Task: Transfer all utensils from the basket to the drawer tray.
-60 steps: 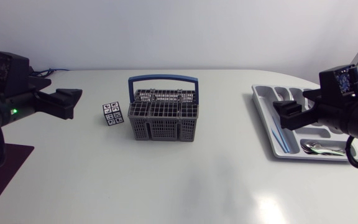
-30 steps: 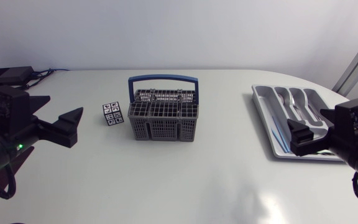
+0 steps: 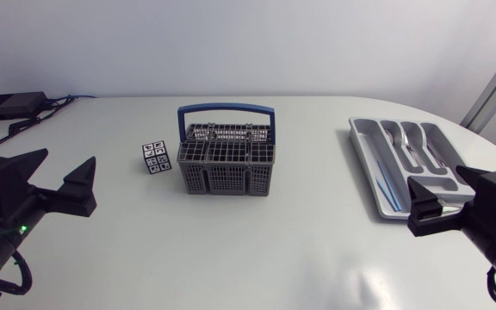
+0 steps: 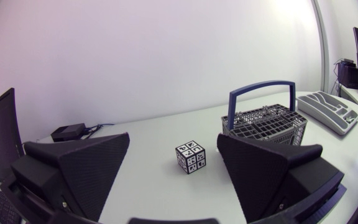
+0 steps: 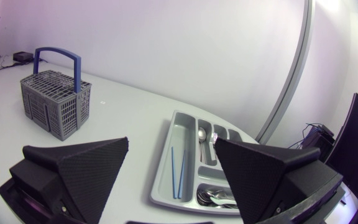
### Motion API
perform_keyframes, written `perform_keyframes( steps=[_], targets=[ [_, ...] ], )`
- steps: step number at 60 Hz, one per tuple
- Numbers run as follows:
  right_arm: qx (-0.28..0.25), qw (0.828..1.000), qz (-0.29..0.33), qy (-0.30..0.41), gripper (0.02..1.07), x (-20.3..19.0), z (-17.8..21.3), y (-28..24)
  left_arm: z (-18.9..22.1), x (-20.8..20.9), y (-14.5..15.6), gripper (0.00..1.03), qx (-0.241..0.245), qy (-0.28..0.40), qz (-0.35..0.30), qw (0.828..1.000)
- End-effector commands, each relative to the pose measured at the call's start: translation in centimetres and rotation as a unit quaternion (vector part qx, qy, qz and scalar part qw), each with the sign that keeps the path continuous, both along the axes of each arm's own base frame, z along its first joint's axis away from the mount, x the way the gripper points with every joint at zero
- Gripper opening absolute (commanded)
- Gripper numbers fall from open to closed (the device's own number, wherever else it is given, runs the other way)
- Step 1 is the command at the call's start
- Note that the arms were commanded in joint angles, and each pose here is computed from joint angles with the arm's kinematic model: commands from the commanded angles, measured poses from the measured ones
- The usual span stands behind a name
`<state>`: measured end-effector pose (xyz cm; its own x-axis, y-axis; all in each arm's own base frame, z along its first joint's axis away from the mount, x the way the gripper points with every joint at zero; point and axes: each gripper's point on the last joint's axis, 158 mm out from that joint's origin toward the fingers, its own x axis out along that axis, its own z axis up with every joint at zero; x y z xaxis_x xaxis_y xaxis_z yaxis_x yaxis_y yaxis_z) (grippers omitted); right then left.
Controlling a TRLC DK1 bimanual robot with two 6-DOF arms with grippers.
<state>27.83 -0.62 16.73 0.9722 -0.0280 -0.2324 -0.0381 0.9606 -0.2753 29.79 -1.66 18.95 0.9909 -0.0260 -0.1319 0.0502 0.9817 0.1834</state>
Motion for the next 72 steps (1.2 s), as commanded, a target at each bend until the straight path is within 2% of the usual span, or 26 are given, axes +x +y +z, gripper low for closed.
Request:
perform_keyframes(
  steps=[1, 31, 43, 72],
  targets=[
    [0.023, 1.0, -0.01, -0.008, 1.03, -0.4, -0.7, -0.2, -1.2, -0.3, 0.6, 0.99, -0.013, 0.0, 0.013, 1.0],
    [0.107, 0.992, -0.013, -0.068, 1.03, -2.0, -1.5, 0.3, -3.3, -2.6, 1.1, 0.98, -0.05, -0.009, 0.015, 0.999],
    [0.139, 0.986, -0.011, -0.09, 1.03, -2.4, -1.8, 0.4, -4.2, -3.4, 1.2, 0.94, -0.067, -0.011, 0.016, 0.998],
    [0.139, 0.986, -0.011, -0.09, 1.03, -2.4, -1.8, 0.4, -5.8, -4.3, 1.4, 0.94, -0.093, -0.016, 0.017, 0.995]
  ],
)
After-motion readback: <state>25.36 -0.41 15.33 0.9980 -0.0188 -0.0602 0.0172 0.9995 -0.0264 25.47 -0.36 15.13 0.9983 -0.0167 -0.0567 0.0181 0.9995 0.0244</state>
